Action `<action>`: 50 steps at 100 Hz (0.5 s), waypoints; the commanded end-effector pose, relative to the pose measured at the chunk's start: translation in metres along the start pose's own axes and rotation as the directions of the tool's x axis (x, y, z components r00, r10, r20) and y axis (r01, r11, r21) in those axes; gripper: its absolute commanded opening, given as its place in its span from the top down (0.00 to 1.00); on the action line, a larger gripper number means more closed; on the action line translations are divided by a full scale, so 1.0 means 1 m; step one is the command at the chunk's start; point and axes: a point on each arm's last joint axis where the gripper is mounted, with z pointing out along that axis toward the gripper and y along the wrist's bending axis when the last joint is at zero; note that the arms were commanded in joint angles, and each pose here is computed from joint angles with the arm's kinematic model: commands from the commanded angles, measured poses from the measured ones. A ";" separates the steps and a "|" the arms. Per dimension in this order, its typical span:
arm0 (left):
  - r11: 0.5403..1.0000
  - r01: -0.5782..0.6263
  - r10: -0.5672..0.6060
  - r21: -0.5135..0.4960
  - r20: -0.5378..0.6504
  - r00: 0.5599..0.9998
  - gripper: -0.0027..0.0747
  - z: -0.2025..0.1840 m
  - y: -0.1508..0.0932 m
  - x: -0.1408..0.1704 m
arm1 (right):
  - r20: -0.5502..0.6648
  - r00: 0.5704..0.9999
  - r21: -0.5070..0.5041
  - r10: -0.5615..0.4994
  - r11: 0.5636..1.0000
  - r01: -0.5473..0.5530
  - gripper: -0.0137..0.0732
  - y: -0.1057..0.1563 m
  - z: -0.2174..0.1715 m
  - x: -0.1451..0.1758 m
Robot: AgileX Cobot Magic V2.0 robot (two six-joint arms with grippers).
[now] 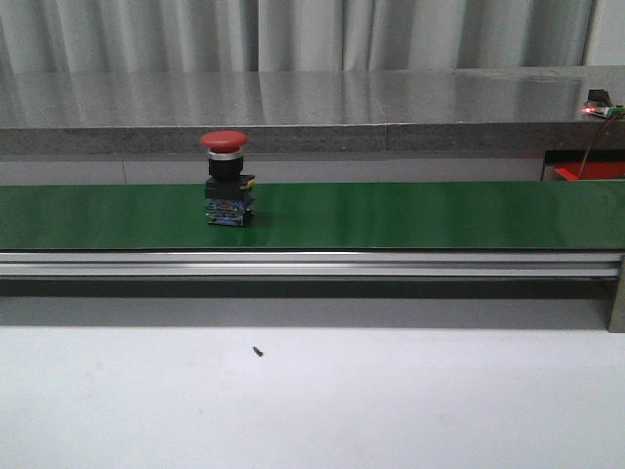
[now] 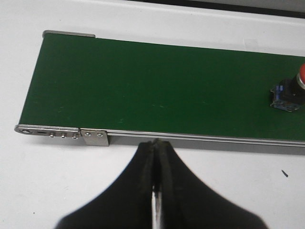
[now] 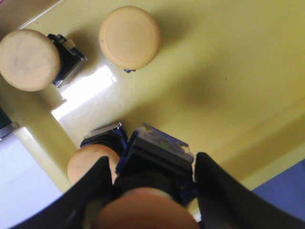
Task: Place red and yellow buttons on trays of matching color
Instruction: 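Carry the yellow button with the right gripper into the yellow tray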
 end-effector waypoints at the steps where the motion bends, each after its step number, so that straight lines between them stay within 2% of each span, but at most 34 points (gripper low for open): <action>1: 1.000 0.004 -0.005 0.018 0.098 0.995 0.99 -0.010 -0.004 -0.011 | 0.092 0.996 0.003 0.005 1.000 -0.005 0.61 -0.003 -0.011 -0.003; 29: 1.000 0.004 -0.005 0.018 0.097 0.995 0.99 -0.010 -0.004 -0.011 | 0.101 0.994 0.066 0.034 0.997 -0.041 0.61 -0.010 0.008 0.008; 50: 1.000 0.004 -0.005 0.018 0.097 0.995 0.99 -0.010 -0.004 -0.011 | 0.108 0.993 0.071 0.042 0.996 -0.050 0.61 -0.012 0.020 0.016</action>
